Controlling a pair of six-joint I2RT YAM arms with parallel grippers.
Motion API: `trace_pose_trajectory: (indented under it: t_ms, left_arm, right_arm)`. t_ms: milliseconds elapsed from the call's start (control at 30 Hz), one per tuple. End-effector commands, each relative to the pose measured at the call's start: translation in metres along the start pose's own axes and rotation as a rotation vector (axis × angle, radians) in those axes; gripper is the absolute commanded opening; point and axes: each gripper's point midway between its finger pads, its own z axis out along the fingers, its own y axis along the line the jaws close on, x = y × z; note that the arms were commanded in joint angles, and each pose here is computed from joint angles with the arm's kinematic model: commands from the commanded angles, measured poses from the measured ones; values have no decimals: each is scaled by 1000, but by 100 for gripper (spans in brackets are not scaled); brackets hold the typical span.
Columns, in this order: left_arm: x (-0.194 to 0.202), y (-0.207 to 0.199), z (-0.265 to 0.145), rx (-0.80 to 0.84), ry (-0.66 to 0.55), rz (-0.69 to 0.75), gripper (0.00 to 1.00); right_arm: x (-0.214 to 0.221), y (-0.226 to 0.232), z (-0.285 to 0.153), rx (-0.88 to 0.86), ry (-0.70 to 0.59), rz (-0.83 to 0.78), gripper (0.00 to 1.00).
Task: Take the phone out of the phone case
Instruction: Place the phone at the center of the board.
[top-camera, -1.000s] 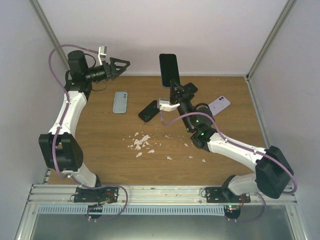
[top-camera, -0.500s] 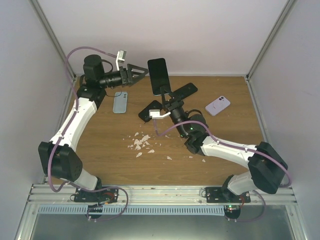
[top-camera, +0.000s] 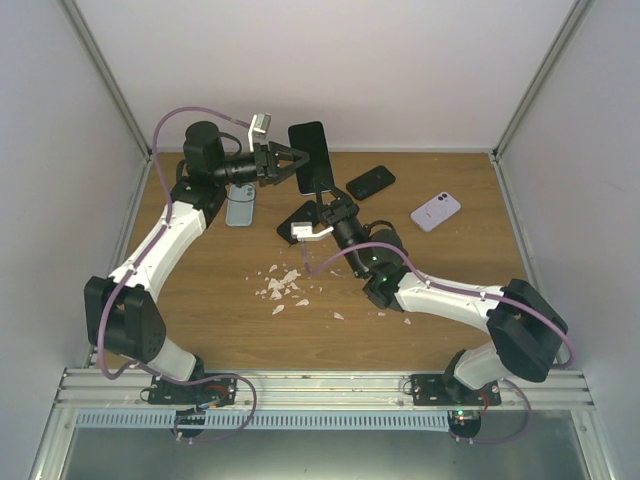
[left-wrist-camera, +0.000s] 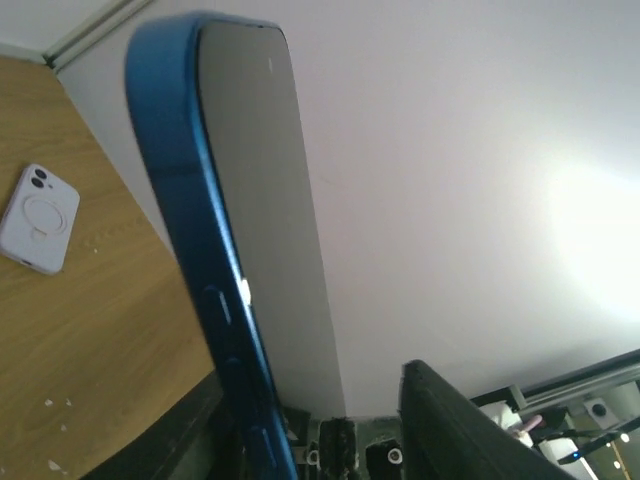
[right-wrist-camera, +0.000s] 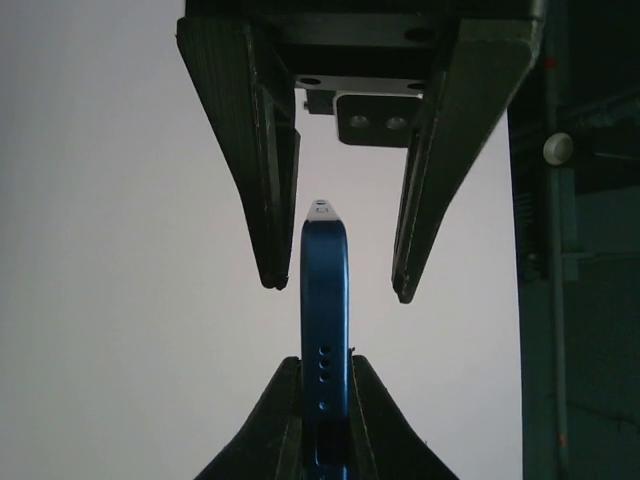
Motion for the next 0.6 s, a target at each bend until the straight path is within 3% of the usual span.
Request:
trace_pose_trajectory:
  t_ms: [0,333,433,567]
  left_arm:
    - [0,1,1,41,-6,-18,40]
    - [1,4,2,46,-14,-48,8]
    - [-1,3,-1,45,-20,-43,0]
    - [-14,7,-11,25,-52,-26,0]
  right_arm:
    - [20,-57,2,188,85,66,0]
    - [21,-54,3,176,96,68,4]
    - [21,-53,3,167,94,73,24]
    - [20,-49,1,156,91,74,53]
